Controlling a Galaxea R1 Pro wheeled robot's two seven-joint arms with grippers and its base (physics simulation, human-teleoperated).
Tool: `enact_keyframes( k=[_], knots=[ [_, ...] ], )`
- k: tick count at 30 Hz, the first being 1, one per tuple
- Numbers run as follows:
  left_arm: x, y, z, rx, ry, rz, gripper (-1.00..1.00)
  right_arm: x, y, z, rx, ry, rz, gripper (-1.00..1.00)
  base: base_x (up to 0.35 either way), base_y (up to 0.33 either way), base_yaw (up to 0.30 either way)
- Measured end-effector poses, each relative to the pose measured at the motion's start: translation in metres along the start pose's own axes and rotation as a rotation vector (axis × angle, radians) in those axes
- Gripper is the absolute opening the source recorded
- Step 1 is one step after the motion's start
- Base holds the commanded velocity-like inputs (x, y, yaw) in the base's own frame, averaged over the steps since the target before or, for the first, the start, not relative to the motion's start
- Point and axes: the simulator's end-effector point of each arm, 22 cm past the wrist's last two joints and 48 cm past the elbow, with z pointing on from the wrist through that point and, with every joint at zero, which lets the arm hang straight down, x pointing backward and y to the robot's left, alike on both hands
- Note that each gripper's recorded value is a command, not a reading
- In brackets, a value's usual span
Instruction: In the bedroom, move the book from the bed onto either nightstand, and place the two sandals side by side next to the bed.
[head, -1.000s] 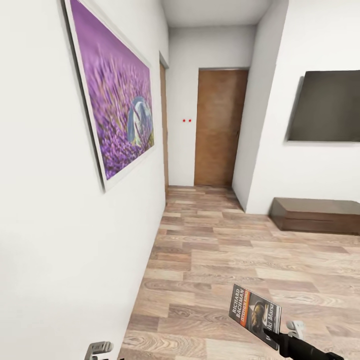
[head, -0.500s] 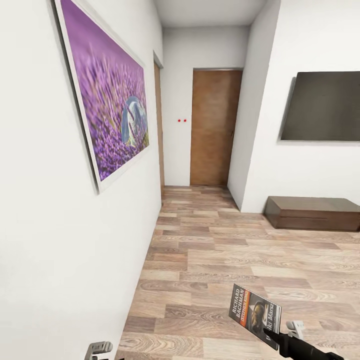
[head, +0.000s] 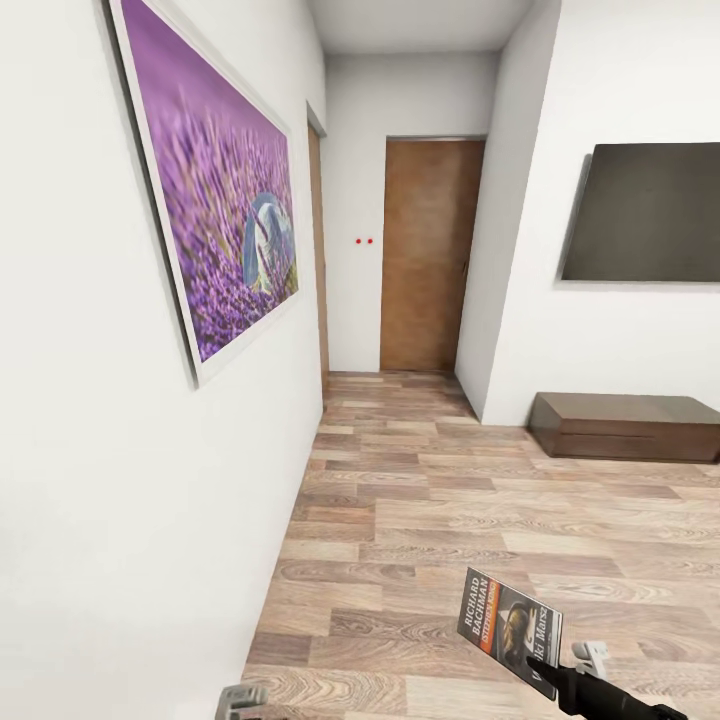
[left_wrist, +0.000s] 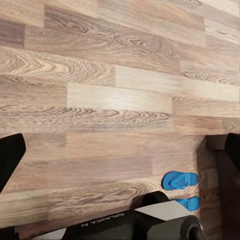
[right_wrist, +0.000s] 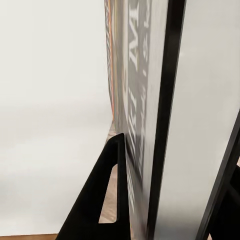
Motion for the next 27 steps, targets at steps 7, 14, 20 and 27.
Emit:
enact_keyframes(
  k=[7, 14, 20, 27],
  knots=[
    [-0.029, 0.005, 0.003, -0.045, -0.016, 0.018, 1.00, 0.000, 0.000, 0.000, 0.000, -0.001, 0.001, -1.00, 0.000, 0.000, 0.000],
    [-0.036, 0.008, 0.002, -0.053, -0.032, 0.032, 1.00, 0.000, 0.000, -0.001, 0.000, 0.000, 0.000, -1.00, 0.110, 0.000, 0.000],
    [-0.046, 0.009, 0.001, -0.055, -0.083, 0.058, 1.00, 0.000, 0.000, 0.000, 0.001, -0.002, 0.001, -1.00, 0.147, 0.000, 0.000],
    [-0.045, 0.009, 0.000, -0.055, -0.085, 0.059, 1.00, 0.000, 0.000, -0.001, 0.001, -0.002, 0.000, -1.00, 0.198, 0.000, 0.000]
  ],
)
